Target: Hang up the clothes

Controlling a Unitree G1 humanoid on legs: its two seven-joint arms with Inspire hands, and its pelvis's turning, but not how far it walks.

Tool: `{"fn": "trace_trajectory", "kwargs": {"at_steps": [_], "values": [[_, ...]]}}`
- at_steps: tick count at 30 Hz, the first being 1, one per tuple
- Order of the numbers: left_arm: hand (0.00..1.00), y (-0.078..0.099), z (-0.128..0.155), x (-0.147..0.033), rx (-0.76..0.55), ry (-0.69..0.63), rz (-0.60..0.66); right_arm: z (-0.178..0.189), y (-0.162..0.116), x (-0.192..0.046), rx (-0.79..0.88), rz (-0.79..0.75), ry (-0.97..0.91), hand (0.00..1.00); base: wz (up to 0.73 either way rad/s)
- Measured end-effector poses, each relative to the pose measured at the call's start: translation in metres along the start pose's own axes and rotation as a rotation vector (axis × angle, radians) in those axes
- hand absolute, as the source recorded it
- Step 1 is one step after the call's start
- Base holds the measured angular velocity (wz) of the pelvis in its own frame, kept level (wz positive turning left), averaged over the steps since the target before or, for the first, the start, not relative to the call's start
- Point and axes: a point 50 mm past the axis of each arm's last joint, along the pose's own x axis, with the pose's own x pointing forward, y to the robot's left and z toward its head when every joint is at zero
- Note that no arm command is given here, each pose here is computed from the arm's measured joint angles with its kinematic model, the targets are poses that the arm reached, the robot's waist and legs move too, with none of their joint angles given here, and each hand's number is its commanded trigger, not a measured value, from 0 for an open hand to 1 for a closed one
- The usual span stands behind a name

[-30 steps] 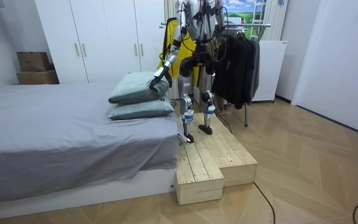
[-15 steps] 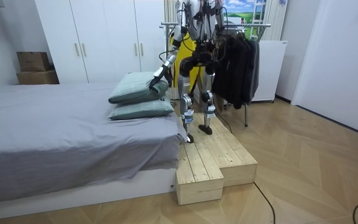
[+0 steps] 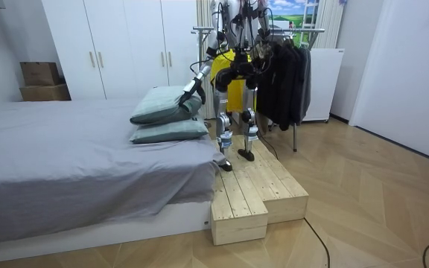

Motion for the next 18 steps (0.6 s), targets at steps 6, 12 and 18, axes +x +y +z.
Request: {"fn": "trace_trajectory", "kwargs": {"at_steps": [6,12,18], "values": [[0.00,0.001,0.000,0.000,-0.007,0.004,0.002,-0.015,0.001,0.000,-0.023,0.010,0.074,1.00,0.00],[0.00,0.001,-0.001,0.000,-0.006,0.004,0.000,-0.015,0.002,0.000,-0.028,0.029,0.077,1.00,0.00],[0.00,0.001,-0.001,0.001,-0.006,0.005,0.000,-0.017,0.004,0.001,-0.058,0.035,0.096,1.00,0.00]]}}
